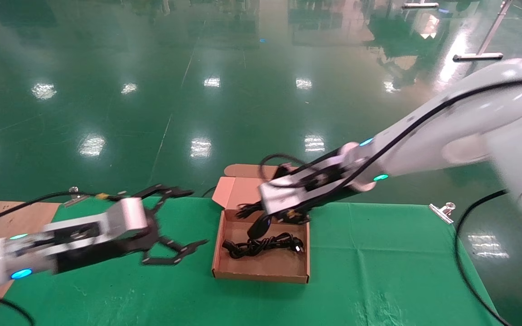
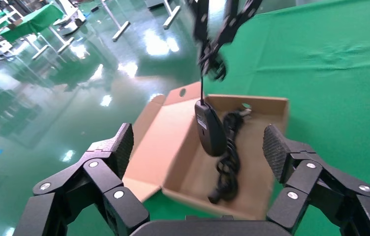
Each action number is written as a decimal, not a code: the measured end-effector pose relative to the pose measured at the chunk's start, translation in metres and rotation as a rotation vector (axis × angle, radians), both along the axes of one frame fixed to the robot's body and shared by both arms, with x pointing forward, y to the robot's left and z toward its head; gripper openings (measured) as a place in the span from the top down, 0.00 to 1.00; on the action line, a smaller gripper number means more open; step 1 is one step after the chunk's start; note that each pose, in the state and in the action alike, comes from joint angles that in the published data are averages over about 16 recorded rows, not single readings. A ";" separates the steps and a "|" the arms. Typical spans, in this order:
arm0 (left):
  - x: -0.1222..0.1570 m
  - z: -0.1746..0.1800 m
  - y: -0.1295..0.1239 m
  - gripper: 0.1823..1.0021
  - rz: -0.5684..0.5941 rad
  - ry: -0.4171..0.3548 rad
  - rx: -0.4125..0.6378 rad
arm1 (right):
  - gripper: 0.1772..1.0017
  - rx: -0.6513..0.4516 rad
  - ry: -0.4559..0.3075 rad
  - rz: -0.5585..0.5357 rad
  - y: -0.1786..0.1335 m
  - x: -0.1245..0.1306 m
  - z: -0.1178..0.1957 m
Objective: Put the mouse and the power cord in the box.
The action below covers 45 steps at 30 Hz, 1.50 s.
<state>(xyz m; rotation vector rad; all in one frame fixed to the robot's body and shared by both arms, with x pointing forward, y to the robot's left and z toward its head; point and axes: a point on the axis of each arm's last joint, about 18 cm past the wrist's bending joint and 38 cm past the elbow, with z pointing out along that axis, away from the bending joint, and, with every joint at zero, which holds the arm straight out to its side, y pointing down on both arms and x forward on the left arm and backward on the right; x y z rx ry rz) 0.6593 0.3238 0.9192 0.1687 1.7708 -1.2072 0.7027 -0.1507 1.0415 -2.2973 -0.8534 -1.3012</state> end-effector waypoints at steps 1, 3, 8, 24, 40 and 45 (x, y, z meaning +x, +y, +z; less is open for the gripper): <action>-0.005 -0.001 0.007 0.12 -0.004 0.002 -0.012 | 0.94 -0.004 -0.009 0.002 0.006 0.001 -0.004; -0.014 -0.003 0.020 0.08 -0.006 0.007 -0.032 | 0.94 -0.010 -0.030 0.004 0.017 0.004 -0.013; -0.029 -0.009 0.046 0.04 -0.001 0.019 -0.080 | 0.94 -0.010 -0.083 -0.007 0.040 0.014 -0.039; -0.036 -0.017 0.068 0.00 0.020 0.027 -0.125 | 0.94 -0.021 -0.129 -0.140 0.031 0.048 -0.122; -0.036 -0.015 0.068 0.00 0.013 0.029 -0.131 | 0.87 -0.004 -0.091 -0.164 0.024 0.049 -0.141; -0.039 -0.011 0.065 0.00 -0.006 0.035 -0.145 | 0.80 0.051 -0.043 -0.164 0.020 0.044 -0.143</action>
